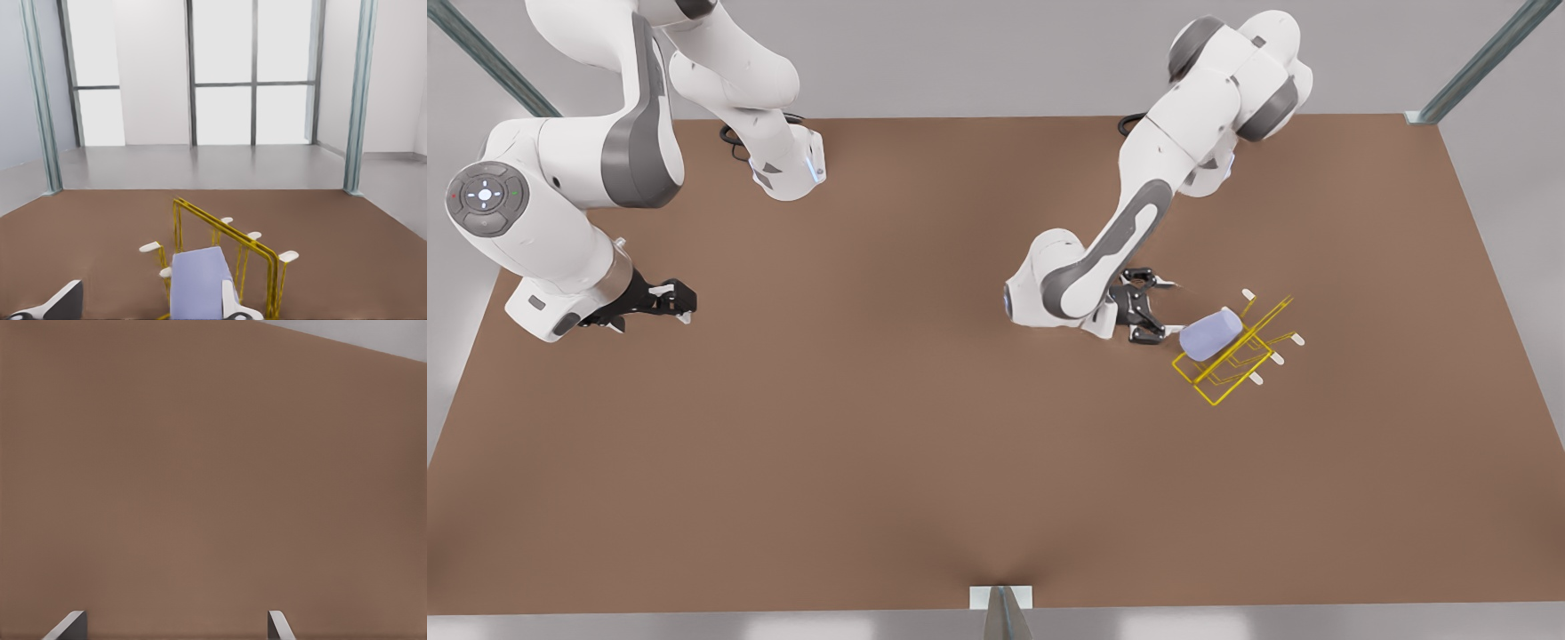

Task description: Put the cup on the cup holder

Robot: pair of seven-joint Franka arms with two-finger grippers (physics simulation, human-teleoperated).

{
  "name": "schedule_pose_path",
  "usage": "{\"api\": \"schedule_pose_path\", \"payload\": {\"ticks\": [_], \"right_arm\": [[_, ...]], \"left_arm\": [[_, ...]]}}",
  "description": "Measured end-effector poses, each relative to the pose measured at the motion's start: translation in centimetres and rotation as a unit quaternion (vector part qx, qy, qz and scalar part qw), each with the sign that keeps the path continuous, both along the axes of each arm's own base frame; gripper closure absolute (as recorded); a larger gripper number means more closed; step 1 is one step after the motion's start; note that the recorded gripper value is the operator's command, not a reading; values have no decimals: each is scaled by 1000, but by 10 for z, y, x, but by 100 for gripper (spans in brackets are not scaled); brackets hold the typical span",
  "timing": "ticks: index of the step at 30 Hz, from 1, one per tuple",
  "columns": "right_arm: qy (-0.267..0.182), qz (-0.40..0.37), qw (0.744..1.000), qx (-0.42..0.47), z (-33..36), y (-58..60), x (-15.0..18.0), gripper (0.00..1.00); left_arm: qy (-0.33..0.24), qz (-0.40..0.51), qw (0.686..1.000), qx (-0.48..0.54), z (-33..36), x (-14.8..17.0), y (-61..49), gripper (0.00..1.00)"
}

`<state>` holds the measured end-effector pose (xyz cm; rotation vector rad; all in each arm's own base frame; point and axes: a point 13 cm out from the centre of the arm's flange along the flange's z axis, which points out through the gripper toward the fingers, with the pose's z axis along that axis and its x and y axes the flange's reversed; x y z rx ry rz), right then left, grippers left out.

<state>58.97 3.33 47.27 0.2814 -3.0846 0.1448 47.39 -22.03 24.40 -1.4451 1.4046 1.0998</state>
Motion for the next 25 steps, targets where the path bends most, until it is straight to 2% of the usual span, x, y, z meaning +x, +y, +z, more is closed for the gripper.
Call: {"api": "schedule_pose_path", "payload": {"ticks": [2, 5, 7, 11, 13, 15, 17, 19, 22, 25], "right_arm": [[0, 0, 1000, 0, 0, 0, 0, 0], [-1, -1, 1000, 0, 1, -1, 0, 0], [-1, -4, 1000, 0, 1, -5, 1, 0], [-2, -9, 1000, -3, 0, -11, 2, 0], [2, -8, 1000, -3, -6, -12, 4, 0], [1, -8, 1000, -2, -7, -11, 5, 0], [2, -5, 1000, -3, -8, -9, 5, 0], [5, -1, 1000, -3, -9, -4, 3, 0], [9, 1, 1000, -3, -13, -2, 3, 0], [11, -3, 1000, -2, -14, -7, 4, 0]], "left_arm": [[1, 0, 996, -84, 27, -3, -46, 0], [17, 26, 981, -194, 68, 10, -77, 0], [39, 43, 967, -246, 84, 31, -65, 0], [90, 41, 939, -330, 118, 71, -5, 0], [96, 63, 922, -369, 149, 89, 66, 0], [113, 82, 882, -450, 177, 83, 140, 0], [132, 46, 840, -524, 195, 75, 170, 0], [162, -25, 817, -553, 202, 78, 164, 0], [214, -108, 786, -570, 196, 67, 168, 0], [266, -201, 752, -568, 186, 84, 141, 0]]}}
